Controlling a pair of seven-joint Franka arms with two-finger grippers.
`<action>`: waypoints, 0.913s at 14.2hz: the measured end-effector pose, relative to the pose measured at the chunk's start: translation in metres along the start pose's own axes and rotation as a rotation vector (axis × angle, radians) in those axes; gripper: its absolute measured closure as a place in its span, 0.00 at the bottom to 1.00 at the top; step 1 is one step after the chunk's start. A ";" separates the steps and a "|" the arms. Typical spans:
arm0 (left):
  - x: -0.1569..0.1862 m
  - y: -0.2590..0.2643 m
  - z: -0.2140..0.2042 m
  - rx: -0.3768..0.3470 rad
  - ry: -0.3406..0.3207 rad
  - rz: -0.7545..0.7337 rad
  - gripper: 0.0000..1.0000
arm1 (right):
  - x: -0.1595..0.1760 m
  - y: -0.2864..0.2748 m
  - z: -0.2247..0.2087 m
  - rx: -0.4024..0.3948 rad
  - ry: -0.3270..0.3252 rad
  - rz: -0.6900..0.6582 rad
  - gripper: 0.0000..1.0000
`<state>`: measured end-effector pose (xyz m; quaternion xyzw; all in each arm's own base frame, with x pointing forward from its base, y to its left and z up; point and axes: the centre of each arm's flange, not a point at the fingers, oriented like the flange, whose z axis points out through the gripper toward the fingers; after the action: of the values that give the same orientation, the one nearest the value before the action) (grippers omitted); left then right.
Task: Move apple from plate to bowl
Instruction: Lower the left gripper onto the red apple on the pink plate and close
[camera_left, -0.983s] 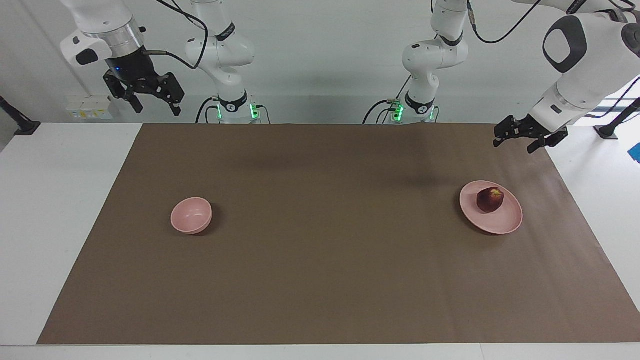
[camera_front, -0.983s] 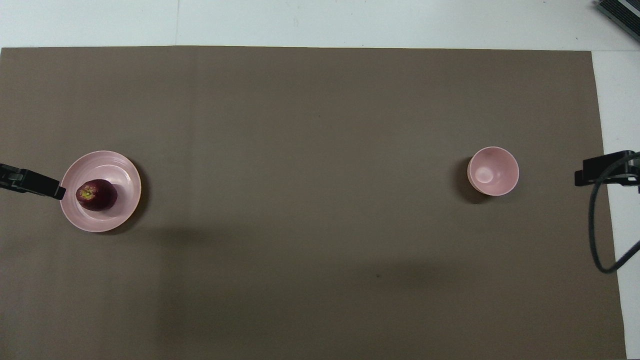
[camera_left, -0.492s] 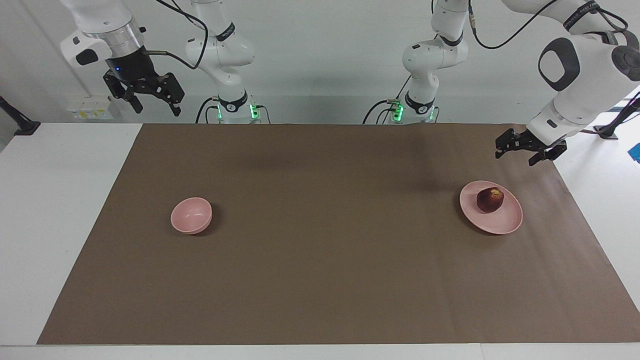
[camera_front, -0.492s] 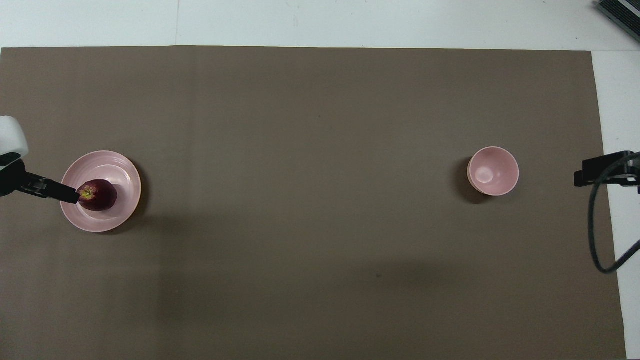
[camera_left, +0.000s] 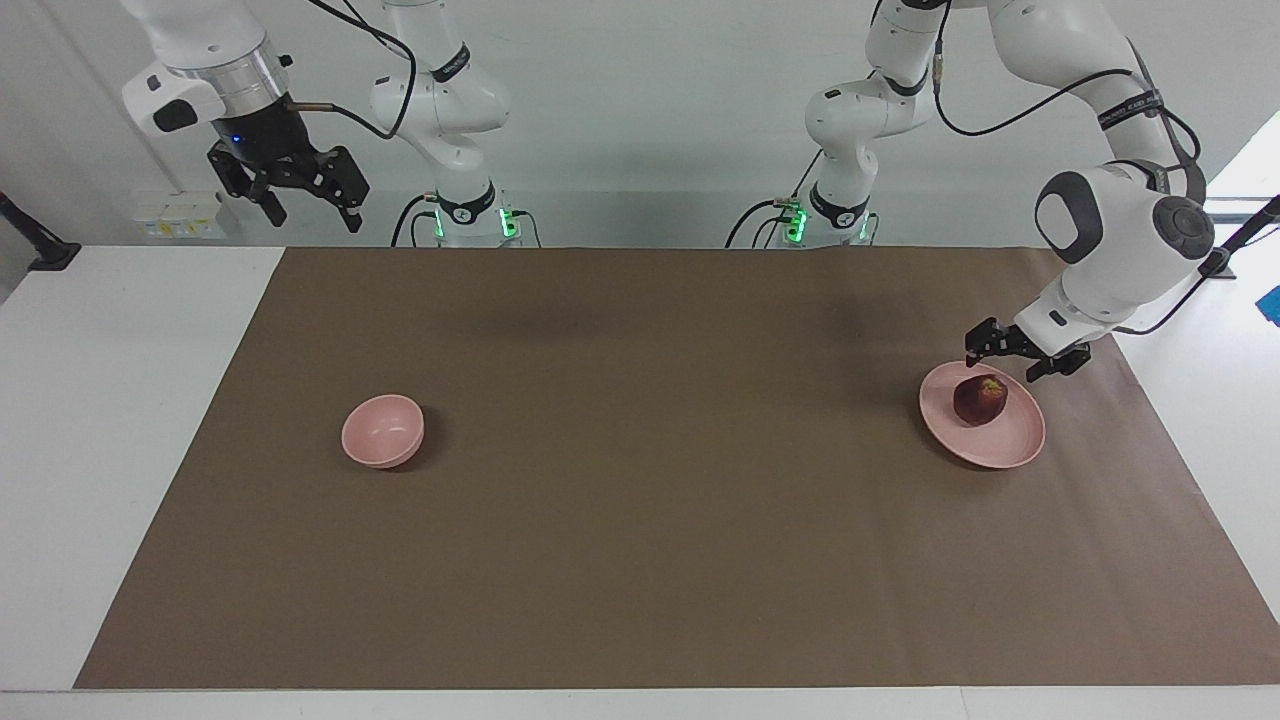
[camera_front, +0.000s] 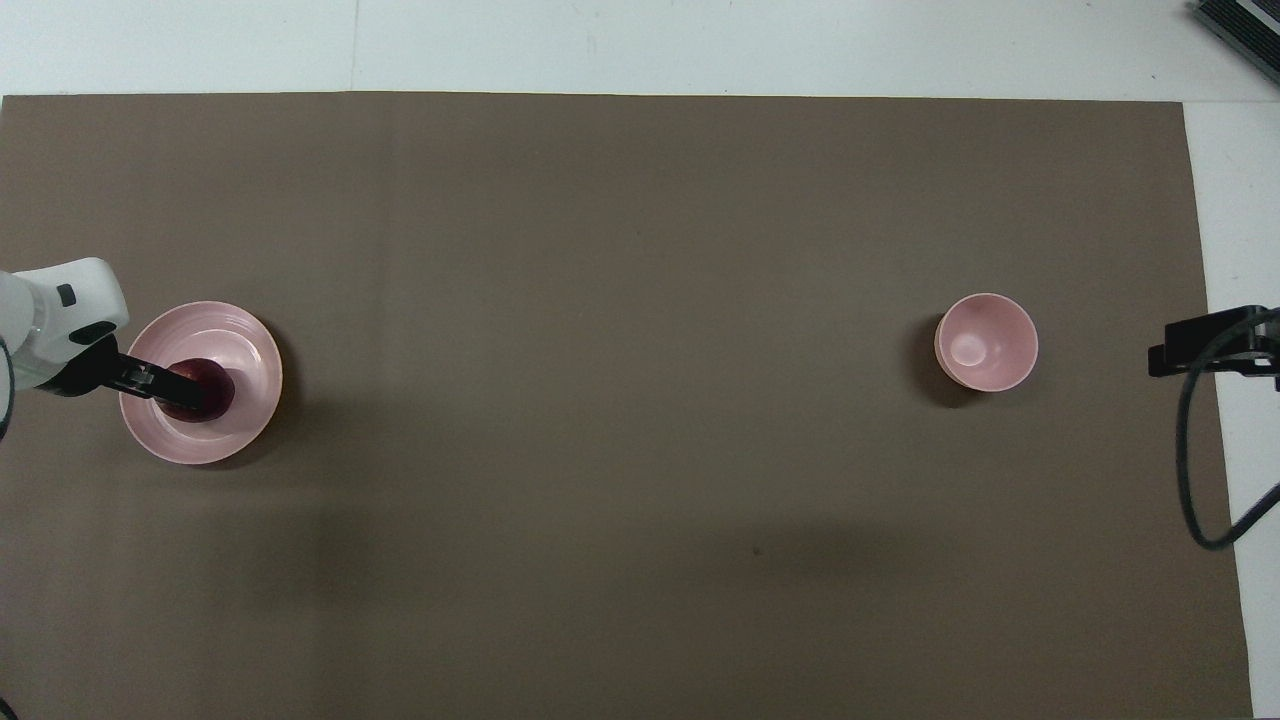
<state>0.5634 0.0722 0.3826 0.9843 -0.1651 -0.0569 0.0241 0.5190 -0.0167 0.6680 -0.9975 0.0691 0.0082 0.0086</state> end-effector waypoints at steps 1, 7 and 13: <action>0.001 -0.002 0.008 0.003 0.005 0.001 0.00 | 0.000 0.000 0.000 0.000 -0.001 0.000 0.00; 0.004 -0.008 0.043 0.018 0.040 0.002 0.00 | -0.007 0.004 0.005 0.001 -0.011 0.004 0.00; 0.003 -0.008 0.054 0.023 0.053 0.002 0.00 | -0.006 0.003 0.005 0.003 0.007 0.002 0.00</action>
<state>0.5626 0.0767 0.3280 0.9855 -0.1663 -0.0287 0.0170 0.5129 -0.0183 0.6628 -0.9975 0.0702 0.0044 0.0100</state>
